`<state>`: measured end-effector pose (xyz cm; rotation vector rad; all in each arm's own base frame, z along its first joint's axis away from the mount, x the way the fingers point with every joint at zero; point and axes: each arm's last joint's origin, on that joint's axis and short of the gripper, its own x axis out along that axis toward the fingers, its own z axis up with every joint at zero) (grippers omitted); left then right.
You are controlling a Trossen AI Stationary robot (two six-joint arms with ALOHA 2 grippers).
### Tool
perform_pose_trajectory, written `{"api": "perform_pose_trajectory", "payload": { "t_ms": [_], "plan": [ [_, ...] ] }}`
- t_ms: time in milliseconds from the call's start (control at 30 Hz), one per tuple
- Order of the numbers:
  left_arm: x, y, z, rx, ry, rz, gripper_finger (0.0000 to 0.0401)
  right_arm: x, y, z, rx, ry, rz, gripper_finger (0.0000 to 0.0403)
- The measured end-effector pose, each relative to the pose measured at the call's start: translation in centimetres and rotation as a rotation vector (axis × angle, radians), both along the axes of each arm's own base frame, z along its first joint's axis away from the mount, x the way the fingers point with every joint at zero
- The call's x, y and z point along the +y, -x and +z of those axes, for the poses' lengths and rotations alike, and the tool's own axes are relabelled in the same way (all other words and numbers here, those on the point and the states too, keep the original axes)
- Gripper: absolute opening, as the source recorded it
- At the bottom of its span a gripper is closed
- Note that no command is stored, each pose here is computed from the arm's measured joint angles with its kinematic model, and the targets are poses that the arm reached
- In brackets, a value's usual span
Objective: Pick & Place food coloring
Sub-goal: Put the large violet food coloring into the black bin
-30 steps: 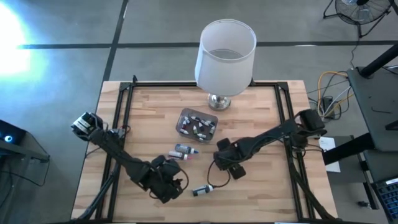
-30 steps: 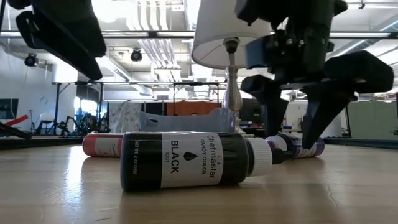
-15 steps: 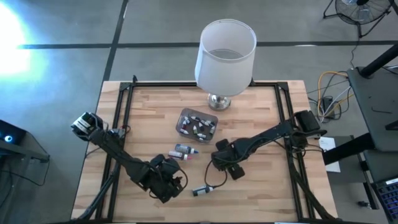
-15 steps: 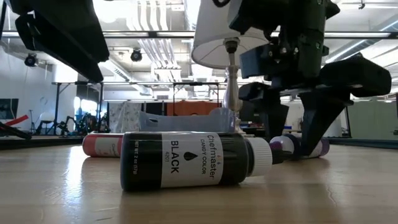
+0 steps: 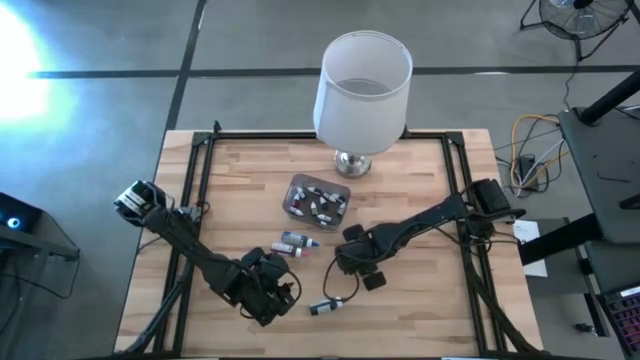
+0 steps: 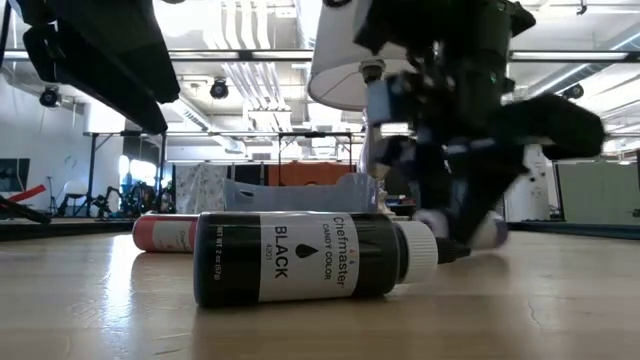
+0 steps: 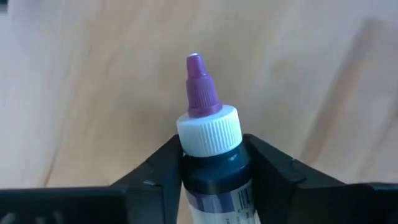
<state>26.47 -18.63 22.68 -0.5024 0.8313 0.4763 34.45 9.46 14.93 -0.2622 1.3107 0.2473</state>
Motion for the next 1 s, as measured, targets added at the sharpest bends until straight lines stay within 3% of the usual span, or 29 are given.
{"api": "perform_pose_trajectory", "payload": {
  "t_ms": [200,333,433,500,600,1000],
  "plan": [
    [0.0,0.1,0.0,0.006,-0.006,0.000,0.0210,-0.3,-0.3,4.5,-0.237,-0.112,-0.239,0.0131],
    [0.1,0.1,0.0,0.006,-0.007,0.001,0.0210,-0.6,0.2,9.0,-0.605,-0.236,-0.501,0.0133],
    [0.1,0.1,0.0,0.007,-0.008,0.001,0.0210,-0.7,1.5,10.1,-0.871,-0.314,-0.704,0.0147],
    [0.1,0.1,0.0,0.009,-0.008,0.000,0.0210,-0.6,2.5,9.7,-0.982,-0.367,-0.796,0.0150],
    [0.0,0.1,0.0,0.012,-0.002,-0.002,0.0210,-0.4,3.7,8.1,-1.049,-0.424,-0.831,0.0144],
    [0.1,0.1,-0.1,0.032,0.005,-0.015,0.0210,-0.6,6.8,1.0,-1.027,-0.282,-1.000,0.0155]
  ]
}}
